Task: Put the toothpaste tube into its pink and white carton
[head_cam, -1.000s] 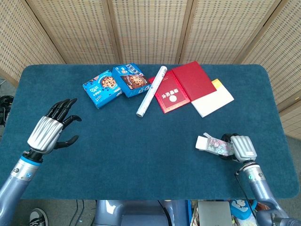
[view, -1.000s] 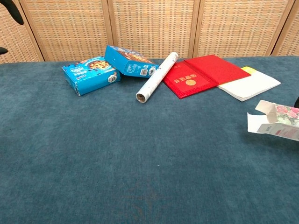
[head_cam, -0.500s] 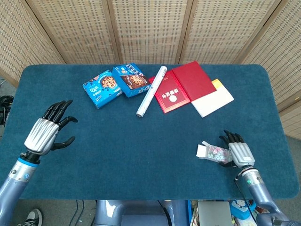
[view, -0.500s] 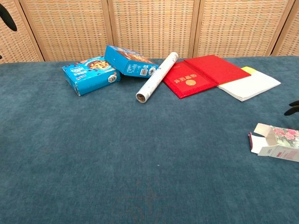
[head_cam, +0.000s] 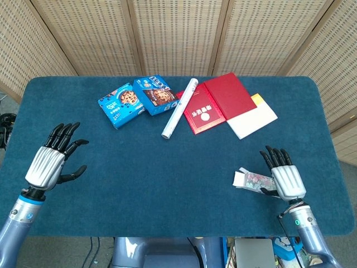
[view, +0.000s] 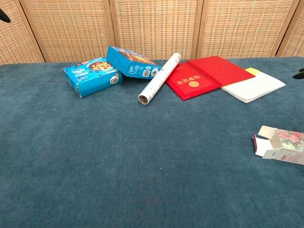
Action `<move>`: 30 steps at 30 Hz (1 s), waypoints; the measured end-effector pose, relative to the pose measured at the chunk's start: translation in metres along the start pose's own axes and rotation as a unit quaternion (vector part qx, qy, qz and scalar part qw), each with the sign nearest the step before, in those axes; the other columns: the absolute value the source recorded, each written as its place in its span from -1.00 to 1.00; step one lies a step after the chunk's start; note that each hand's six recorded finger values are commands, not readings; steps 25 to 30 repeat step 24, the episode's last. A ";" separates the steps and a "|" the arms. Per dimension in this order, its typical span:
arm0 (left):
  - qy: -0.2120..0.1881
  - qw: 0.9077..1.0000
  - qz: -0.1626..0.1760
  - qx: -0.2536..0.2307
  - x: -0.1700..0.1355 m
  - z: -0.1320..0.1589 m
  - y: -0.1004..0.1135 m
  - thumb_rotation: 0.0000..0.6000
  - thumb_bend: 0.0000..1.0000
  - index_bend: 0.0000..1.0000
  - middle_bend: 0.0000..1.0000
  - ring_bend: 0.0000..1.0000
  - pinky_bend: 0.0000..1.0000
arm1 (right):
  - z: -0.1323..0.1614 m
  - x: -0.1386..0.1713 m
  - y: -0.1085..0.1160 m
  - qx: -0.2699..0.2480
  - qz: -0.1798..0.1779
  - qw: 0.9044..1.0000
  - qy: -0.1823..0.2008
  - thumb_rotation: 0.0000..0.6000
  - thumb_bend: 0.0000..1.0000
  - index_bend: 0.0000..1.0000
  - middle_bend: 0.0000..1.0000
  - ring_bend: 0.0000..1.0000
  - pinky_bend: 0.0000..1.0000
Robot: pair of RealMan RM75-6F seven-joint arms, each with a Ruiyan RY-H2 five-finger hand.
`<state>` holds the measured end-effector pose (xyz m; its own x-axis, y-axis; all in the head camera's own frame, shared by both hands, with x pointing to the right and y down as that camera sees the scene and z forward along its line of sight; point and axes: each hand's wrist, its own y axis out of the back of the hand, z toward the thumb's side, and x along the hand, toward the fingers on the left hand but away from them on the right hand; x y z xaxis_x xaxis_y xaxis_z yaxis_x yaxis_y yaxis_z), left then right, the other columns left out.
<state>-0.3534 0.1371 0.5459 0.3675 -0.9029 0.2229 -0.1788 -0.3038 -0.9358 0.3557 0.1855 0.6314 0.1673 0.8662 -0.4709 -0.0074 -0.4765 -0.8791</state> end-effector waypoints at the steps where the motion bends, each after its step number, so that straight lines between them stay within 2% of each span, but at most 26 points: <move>1: 0.004 1.000 0.003 -0.001 -0.004 0.000 -0.002 1.00 -0.43 -0.55 -1.00 -1.00 -1.00 | -0.001 0.003 0.002 0.003 -0.006 1.000 -0.002 1.00 -0.76 -1.00 -1.00 -1.00 -1.00; 7: 0.024 1.000 0.007 0.005 -0.030 -0.006 -0.018 1.00 -0.44 -0.59 -1.00 -1.00 -1.00 | -0.014 0.024 0.012 0.011 -0.031 0.999 -0.016 1.00 -0.76 -1.00 -1.00 -1.00 -1.00; 12: 0.048 0.999 0.001 0.022 -0.053 -0.015 -0.030 1.00 -0.43 -0.61 -1.00 -1.00 -1.00 | -0.037 0.043 0.019 0.013 -0.045 0.998 -0.037 1.00 -0.76 -1.00 -1.00 -1.00 -1.00; 17: 0.075 0.996 -0.019 0.040 -0.075 -0.025 -0.040 1.00 -0.43 -0.94 -1.00 -1.00 -1.00 | -0.052 0.054 0.022 0.013 -0.053 0.997 -0.053 1.00 -0.76 -1.00 -1.00 -1.00 -1.00; 19: 0.088 0.995 -0.034 0.045 -0.082 -0.030 -0.043 1.00 -0.43 -0.99 -1.00 -1.00 -1.00 | -0.054 0.055 0.023 0.015 -0.056 0.997 -0.054 1.00 -0.76 -1.00 -1.00 -1.00 -1.00; 23: 0.098 0.992 -0.053 0.059 -0.088 -0.035 -0.045 1.00 -0.43 -1.00 -1.00 -1.00 -1.00 | -0.061 0.059 0.023 0.017 -0.058 0.996 -0.063 1.00 -0.76 -1.00 -1.00 -1.00 -1.00; 30: 0.100 0.991 -0.054 0.064 -0.089 -0.035 -0.044 1.00 -0.43 -1.00 -1.00 -1.00 -1.00 | -0.063 0.060 0.024 0.017 -0.058 0.996 -0.066 1.00 -0.76 -1.00 -1.00 -1.00 -1.00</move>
